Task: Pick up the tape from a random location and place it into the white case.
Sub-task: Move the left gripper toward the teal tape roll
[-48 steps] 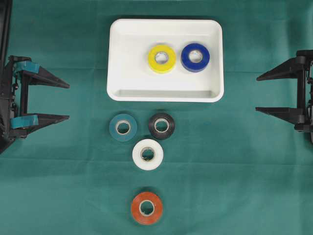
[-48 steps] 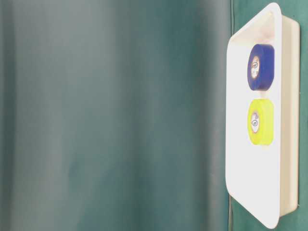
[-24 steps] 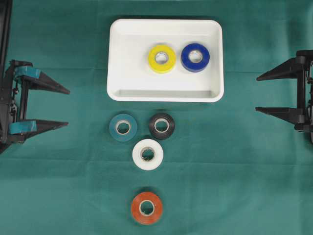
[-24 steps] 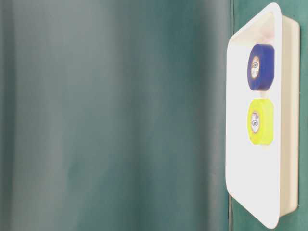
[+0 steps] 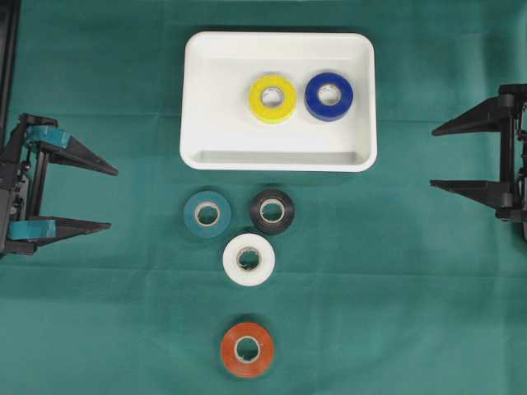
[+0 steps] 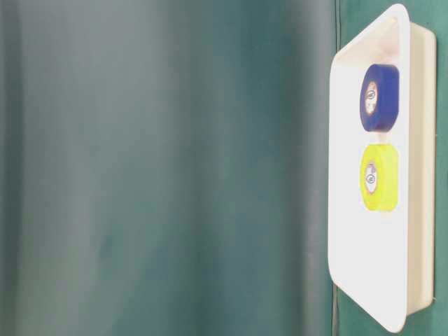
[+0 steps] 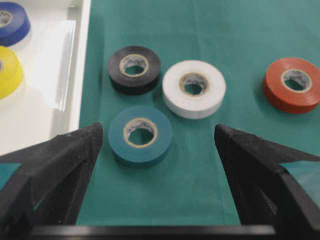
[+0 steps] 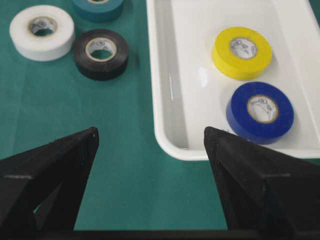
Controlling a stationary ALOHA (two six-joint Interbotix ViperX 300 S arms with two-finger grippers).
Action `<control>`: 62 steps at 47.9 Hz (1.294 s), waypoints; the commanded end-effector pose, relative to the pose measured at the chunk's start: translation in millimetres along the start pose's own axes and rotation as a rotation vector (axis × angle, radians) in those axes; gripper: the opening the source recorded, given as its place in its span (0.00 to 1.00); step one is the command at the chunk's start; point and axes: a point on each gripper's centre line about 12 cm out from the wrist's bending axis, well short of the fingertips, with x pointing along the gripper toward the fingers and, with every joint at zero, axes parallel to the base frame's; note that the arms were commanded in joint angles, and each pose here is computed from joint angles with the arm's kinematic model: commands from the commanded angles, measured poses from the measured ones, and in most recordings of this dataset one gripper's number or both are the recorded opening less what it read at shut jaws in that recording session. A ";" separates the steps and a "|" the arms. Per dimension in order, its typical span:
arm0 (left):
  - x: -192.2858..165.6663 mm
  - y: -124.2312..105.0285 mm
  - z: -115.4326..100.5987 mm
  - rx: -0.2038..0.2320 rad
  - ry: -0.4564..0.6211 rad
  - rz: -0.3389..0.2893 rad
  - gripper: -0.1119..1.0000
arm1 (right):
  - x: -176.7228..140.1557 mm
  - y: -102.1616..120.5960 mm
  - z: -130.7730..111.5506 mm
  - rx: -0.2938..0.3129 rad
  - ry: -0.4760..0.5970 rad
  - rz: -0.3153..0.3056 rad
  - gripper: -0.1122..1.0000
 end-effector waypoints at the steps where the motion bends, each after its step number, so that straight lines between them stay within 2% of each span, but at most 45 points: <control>1: 1.3 -0.6 8.8 0.001 -0.031 -0.003 0.98 | -0.1 0.9 7.5 0.001 -0.018 0.004 0.85; 12: 9.3 -2.0 19.3 0.009 -0.100 -0.009 0.98 | -0.1 0.9 7.6 0.001 -0.020 0.004 0.85; 26: 32.9 -3.0 32.9 0.013 -0.100 -0.012 0.98 | -0.1 0.9 7.6 0.001 -0.020 0.004 0.85; 41: 74.5 -3.2 57.5 0.017 -0.068 -0.010 0.98 | -0.1 0.9 7.6 0.001 -0.020 0.004 0.85; 50: 97.3 -3.4 61.1 0.019 -0.018 -0.010 0.98 | -0.1 0.9 7.5 0.001 -0.018 0.004 0.85; 62: 98.8 -1.6 59.5 0.003 0.009 -0.005 0.98 | -0.1 0.9 7.5 0.001 -0.018 0.004 0.85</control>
